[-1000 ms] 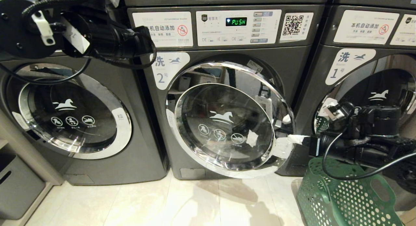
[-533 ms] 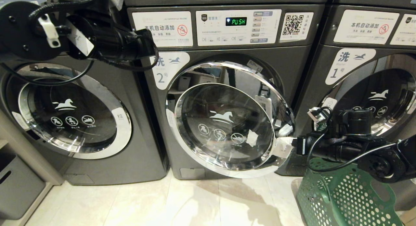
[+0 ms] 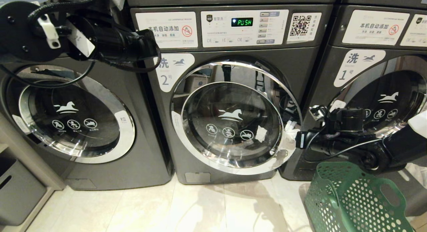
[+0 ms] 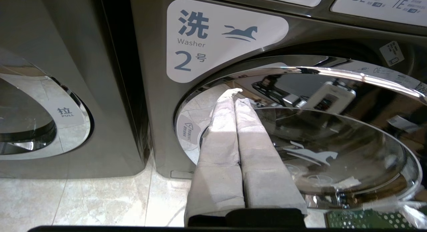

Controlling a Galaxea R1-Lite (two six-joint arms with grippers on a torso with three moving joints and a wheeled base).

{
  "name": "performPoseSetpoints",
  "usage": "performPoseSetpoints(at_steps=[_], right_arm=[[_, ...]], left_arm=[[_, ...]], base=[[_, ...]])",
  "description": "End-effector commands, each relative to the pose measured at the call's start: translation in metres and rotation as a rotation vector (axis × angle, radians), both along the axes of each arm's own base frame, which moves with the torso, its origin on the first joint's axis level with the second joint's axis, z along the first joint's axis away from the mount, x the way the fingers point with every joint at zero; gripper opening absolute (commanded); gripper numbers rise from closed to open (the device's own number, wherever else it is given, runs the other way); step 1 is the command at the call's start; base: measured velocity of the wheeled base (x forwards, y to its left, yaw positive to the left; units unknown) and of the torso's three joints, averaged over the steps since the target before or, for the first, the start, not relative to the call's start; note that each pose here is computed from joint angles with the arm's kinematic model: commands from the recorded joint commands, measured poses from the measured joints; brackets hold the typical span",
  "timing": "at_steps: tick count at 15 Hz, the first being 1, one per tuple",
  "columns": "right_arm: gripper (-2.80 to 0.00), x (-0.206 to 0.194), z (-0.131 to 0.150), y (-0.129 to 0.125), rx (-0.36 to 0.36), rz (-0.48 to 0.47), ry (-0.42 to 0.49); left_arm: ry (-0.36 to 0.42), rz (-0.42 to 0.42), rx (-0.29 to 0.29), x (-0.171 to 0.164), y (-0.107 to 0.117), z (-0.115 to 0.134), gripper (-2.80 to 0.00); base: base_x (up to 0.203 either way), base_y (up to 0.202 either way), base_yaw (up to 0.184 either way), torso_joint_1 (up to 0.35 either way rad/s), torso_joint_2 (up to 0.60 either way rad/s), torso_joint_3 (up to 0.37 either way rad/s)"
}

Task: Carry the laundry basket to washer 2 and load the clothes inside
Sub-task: Press the washing machine door tightly with the right hand

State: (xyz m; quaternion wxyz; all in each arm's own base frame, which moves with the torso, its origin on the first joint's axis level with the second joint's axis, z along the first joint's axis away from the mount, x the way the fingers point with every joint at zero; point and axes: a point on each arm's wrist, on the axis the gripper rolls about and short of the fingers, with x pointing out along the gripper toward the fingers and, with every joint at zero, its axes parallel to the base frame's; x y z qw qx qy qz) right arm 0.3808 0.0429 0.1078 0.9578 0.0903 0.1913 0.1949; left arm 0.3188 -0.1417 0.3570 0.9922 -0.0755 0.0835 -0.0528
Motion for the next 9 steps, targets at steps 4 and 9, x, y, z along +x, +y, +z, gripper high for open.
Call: performPoseSetpoints(at_steps=[4,9], right_arm=[[-2.80,0.046,-0.017,0.003,-0.010,-0.047,-0.038],[-2.80,0.103,-0.034,0.006,-0.023,-0.114,-0.133]], left_arm=[[-0.037,0.006,-0.016,-0.014,0.007,0.015,-2.80],[-0.096,0.042,-0.038,-0.041,0.021,0.038,-2.80]], base=[[0.000,0.000,0.000,0.000,0.00,0.000],[0.000,0.000,0.000,0.000,0.00,0.000]])
